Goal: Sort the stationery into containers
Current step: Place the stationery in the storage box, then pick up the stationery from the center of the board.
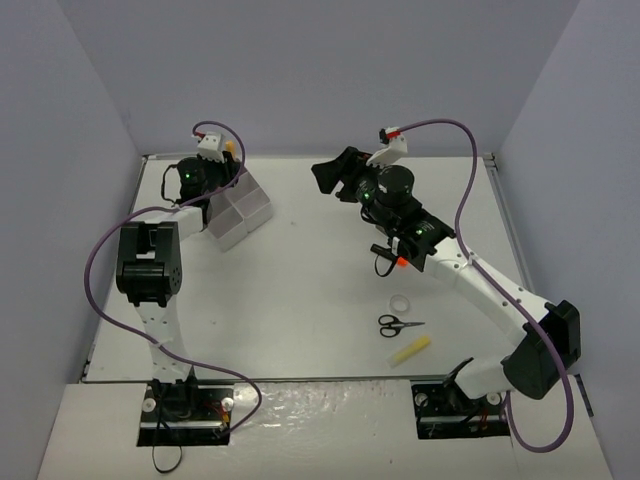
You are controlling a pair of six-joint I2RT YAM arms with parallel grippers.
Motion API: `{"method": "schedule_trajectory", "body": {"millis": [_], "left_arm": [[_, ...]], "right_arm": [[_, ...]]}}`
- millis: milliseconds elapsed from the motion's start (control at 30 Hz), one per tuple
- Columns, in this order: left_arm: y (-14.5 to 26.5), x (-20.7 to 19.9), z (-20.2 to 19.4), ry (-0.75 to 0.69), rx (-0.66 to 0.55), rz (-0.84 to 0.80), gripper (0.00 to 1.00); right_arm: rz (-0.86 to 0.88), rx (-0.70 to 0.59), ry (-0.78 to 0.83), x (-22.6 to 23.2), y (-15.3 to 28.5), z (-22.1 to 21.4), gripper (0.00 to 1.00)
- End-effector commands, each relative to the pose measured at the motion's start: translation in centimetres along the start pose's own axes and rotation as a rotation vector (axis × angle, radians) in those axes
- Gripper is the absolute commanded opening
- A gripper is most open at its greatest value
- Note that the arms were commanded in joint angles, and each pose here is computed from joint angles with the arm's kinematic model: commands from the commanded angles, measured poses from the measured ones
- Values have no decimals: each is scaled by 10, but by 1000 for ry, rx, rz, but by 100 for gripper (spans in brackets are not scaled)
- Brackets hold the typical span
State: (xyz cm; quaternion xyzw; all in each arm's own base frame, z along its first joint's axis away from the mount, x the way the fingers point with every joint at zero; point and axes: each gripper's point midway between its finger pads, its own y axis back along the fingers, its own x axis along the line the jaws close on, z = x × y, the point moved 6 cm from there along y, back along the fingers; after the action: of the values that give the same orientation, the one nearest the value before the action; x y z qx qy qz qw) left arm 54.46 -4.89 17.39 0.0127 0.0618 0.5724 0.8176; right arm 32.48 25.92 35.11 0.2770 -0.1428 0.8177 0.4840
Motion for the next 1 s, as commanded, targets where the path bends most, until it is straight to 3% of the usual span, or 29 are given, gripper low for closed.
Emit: {"method": "schedule_trajectory", "body": {"millis": [0, 67, 267, 400, 567, 767, 967], "left_arm": [[5, -3, 60, -90, -185, -4, 39], [7, -3, 64, -94, -187, -2, 46], [15, -7, 83, -98, -199, -6, 51], [23, -14, 101, -87, -213, -26, 53], [33, -25, 131, -53, -223, -69, 53], [43, -40, 152, 27, -148, -141, 53], [58, -57, 163, 60, -78, -223, 53]], "right_arm": [[-3, -82, 79, 4, 15, 27, 68], [-23, -76, 133, 0, 21, 29, 74], [-181, -25, 239, -31, 43, 27, 83], [-352, 87, 262, -72, 58, 14, 85], [-514, 239, 171, -135, 70, -18, 85], [-649, 307, -73, -208, 85, -31, 81], [-684, 387, -1, -225, 83, -34, 82]]}}
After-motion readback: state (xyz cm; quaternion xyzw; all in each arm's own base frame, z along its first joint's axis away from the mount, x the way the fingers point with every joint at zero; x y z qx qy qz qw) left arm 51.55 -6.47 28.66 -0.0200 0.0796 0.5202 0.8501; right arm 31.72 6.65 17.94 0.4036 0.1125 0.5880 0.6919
